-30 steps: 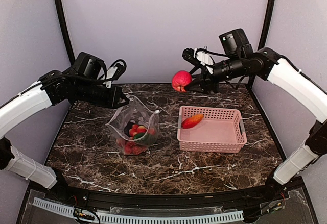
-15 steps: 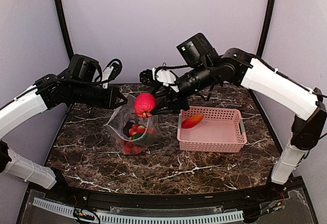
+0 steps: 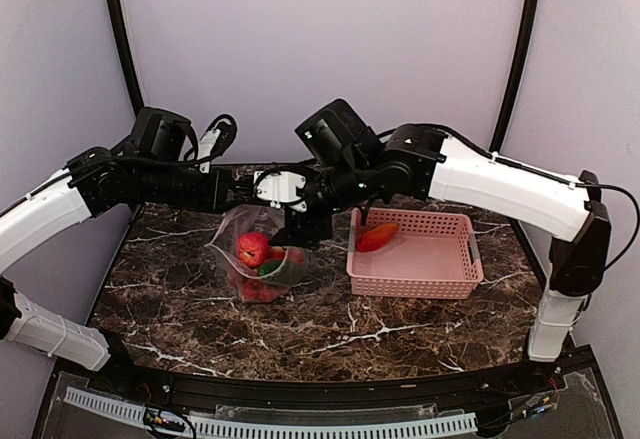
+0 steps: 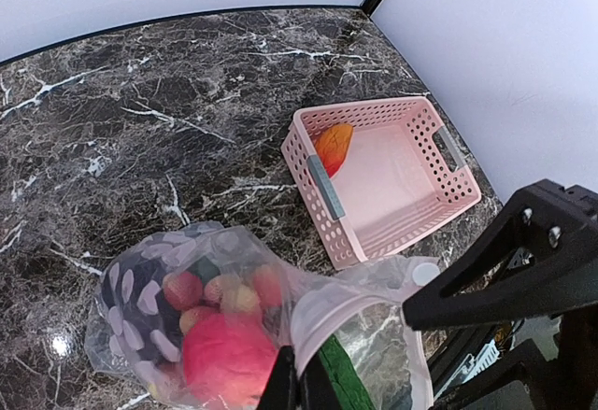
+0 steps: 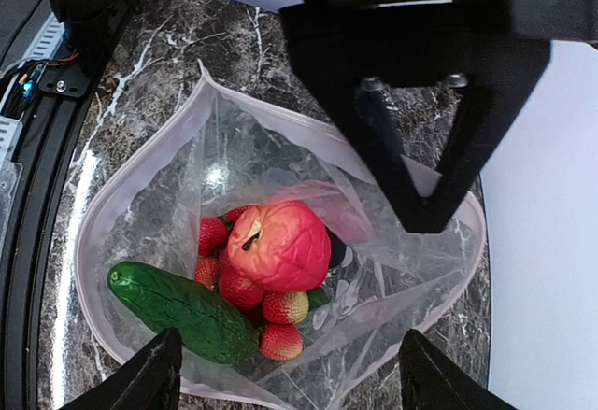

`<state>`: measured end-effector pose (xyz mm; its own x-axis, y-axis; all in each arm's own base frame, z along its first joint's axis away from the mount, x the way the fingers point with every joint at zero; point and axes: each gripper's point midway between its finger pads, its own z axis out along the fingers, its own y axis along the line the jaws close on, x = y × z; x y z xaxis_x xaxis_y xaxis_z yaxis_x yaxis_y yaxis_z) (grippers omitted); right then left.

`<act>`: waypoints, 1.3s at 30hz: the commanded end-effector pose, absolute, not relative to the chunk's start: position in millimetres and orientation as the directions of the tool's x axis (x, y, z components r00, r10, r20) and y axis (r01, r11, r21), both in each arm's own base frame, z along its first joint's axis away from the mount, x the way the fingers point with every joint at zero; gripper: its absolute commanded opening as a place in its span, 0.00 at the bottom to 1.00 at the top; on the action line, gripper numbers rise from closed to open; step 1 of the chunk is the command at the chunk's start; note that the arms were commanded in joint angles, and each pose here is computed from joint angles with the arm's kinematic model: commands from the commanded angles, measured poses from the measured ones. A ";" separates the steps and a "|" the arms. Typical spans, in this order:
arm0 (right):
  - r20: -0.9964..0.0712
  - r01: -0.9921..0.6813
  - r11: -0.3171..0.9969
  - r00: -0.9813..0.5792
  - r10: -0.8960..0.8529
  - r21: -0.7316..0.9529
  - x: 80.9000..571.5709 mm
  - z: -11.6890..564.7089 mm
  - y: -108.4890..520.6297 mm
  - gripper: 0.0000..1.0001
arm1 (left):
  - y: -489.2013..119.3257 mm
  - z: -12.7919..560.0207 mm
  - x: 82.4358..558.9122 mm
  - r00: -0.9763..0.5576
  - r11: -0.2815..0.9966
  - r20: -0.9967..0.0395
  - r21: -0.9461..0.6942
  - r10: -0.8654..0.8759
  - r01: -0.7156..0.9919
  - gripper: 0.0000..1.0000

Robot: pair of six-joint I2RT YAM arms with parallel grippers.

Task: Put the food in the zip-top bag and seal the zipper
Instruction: Place the fake fruit in the zipper food storage bag, then pick up the fake fruit from the bin.

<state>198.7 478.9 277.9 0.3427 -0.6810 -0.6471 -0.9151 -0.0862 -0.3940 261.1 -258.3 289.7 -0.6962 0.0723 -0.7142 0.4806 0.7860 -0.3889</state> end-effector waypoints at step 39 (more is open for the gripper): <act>-0.403 -0.926 0.031 0.133 -0.905 -0.377 309.9 168.4 272.4 0.56 | -257.4 308.7 258.4 -0.643 0.765 -0.763 -0.377 0.063 0.522 0.01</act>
<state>302.6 277.3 190.7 0.0975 -0.8775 -0.4695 -0.9237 0.0959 -0.3710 260.0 -251.9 293.0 -0.6722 0.0791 -0.7361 0.4891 0.7938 -0.3614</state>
